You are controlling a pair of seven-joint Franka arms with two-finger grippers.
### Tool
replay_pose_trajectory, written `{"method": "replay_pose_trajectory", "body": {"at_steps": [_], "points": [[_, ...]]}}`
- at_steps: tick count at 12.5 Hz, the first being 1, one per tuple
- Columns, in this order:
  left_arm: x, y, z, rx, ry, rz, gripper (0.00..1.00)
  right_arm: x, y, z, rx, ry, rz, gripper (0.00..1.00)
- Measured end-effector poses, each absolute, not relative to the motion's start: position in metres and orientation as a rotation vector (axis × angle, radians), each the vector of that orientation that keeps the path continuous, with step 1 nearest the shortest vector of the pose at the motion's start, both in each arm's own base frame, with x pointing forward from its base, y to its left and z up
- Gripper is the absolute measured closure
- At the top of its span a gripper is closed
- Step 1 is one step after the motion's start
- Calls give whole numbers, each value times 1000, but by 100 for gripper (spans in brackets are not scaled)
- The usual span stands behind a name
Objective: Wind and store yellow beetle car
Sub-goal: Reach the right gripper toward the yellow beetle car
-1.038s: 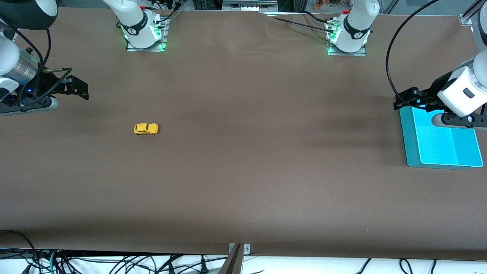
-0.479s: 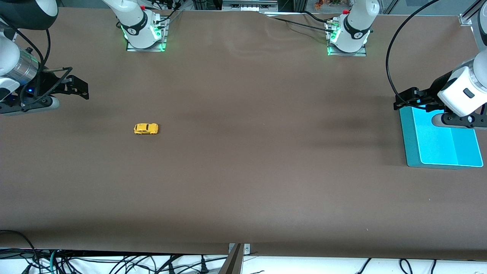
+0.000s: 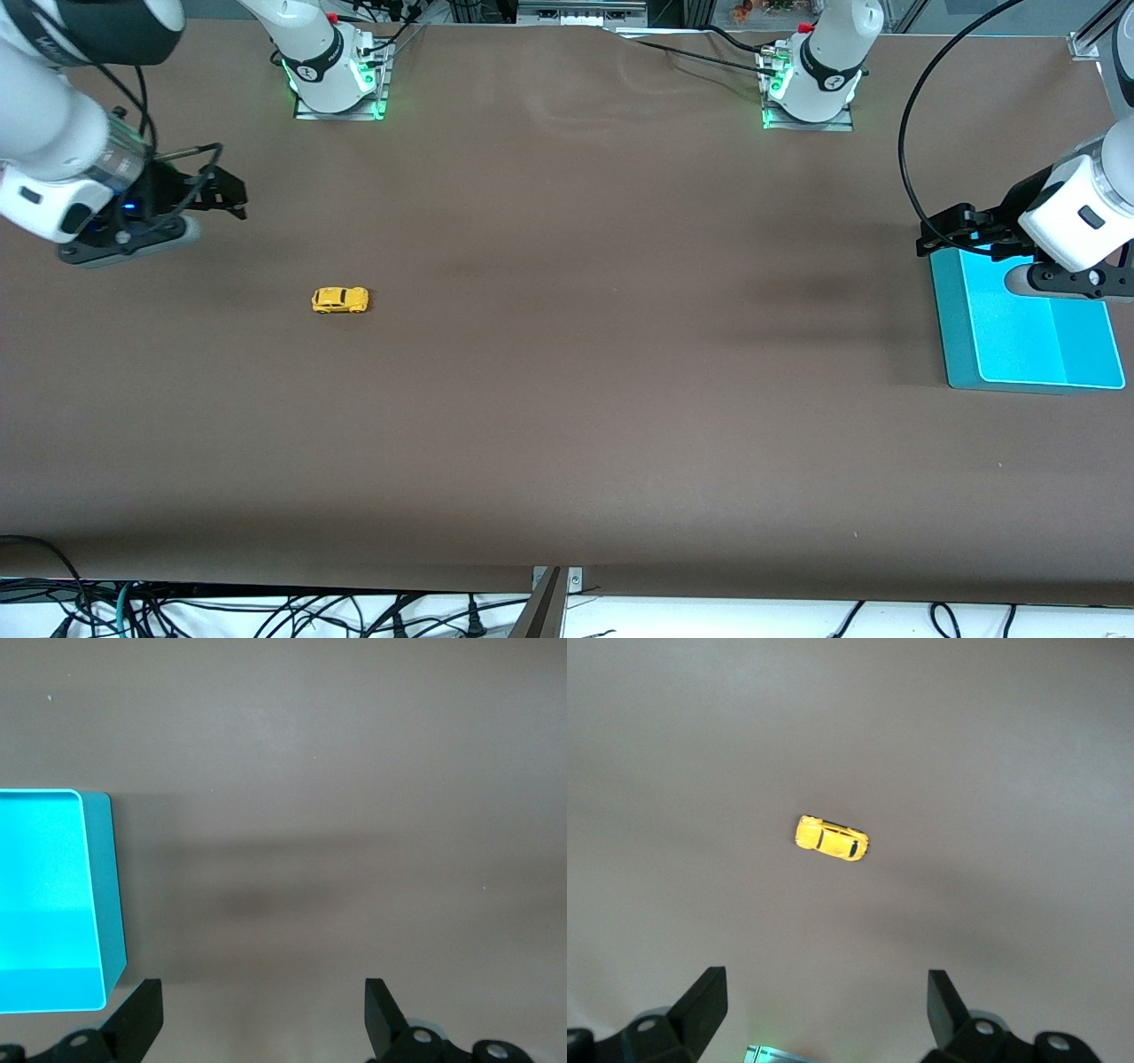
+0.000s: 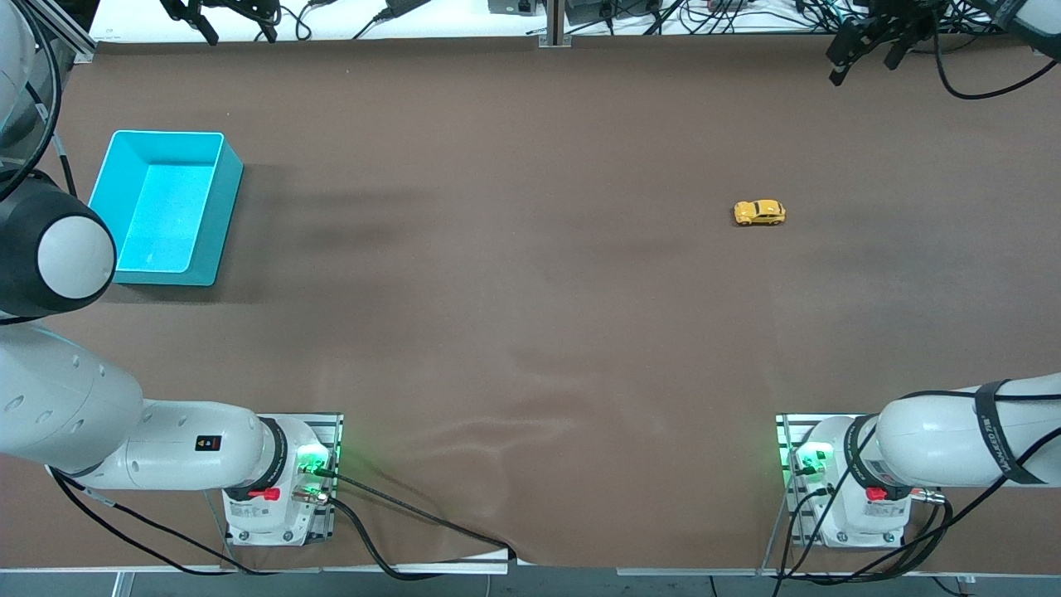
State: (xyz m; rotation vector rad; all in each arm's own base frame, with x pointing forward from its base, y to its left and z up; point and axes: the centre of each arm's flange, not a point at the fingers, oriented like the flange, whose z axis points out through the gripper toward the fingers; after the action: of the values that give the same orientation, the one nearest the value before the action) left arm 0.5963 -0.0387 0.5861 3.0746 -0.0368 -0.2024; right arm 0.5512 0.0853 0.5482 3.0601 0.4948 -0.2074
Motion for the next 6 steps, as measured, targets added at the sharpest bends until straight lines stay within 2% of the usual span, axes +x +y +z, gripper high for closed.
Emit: {"method": "replay_pose_trajectory", "body": {"at_steps": [3,6], "points": [[596,-40,586,3075,-39,-203,0,549,93,536,3094,637,-225,0],[596,-40,586,3075,-41,-203,0,549,94,482,3043,954,-192,0]]}}
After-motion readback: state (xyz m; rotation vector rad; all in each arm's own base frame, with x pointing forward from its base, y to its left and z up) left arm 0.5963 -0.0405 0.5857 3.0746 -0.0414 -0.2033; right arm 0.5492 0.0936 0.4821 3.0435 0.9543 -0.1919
